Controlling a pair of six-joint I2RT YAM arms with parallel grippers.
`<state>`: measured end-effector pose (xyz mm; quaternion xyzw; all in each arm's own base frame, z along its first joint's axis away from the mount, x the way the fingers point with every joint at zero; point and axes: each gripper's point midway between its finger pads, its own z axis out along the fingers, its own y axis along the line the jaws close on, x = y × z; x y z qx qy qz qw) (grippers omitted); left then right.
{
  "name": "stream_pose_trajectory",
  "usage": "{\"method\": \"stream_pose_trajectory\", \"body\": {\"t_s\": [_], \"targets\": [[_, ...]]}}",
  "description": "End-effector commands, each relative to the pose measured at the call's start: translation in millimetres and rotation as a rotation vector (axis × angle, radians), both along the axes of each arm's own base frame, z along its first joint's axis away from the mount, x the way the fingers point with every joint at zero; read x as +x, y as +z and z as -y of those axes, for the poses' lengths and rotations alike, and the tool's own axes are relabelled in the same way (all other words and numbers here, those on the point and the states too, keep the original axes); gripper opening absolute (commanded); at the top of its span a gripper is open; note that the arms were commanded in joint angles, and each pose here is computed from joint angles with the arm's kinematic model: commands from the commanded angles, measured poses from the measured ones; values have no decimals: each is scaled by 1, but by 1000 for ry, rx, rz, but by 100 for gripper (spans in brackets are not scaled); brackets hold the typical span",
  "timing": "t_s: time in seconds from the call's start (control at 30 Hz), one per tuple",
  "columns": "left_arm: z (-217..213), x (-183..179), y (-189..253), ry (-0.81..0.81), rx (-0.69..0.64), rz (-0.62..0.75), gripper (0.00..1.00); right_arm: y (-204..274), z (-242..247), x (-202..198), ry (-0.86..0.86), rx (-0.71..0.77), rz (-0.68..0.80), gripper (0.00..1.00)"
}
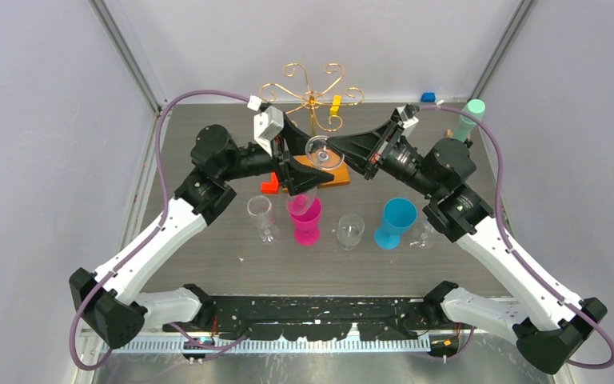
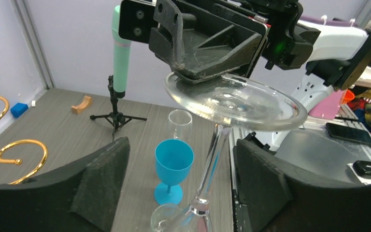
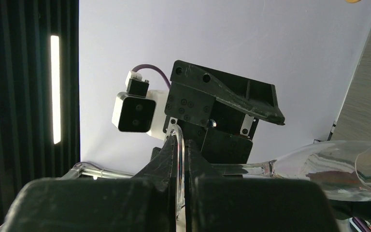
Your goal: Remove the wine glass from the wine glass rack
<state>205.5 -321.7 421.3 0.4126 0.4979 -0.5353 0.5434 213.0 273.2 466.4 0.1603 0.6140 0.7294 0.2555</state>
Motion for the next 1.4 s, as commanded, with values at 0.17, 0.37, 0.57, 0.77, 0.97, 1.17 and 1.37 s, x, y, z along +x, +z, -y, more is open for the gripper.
{"method": "stream_pose_trajectory", "body": {"t_s": [0.17, 0.37, 0.57, 0.77, 0.97, 1.17, 1.37], "targets": [[-10, -14, 10, -15, 31, 80, 33, 46, -2, -15, 25, 100, 128, 0], [-18, -17, 24, 33, 3, 108, 0, 45, -6, -13, 11, 71, 168, 25], [-42, -5, 40, 230, -57, 112, 0, 36, 8, -1, -136, -21, 276, 72], [-85, 4, 74, 479, -191, 95, 0, 23, 11, 7, -206, -53, 314, 74], [-148, 17, 114, 765, -470, -53, 0, 3, -30, -1, -131, -85, 321, 74], [-200, 21, 119, 933, -723, -250, 0, -4, -84, -25, -14, -110, 372, 74], [-226, 16, 118, 988, -858, -317, 0, -10, -100, -30, -12, -127, 382, 74]]}}
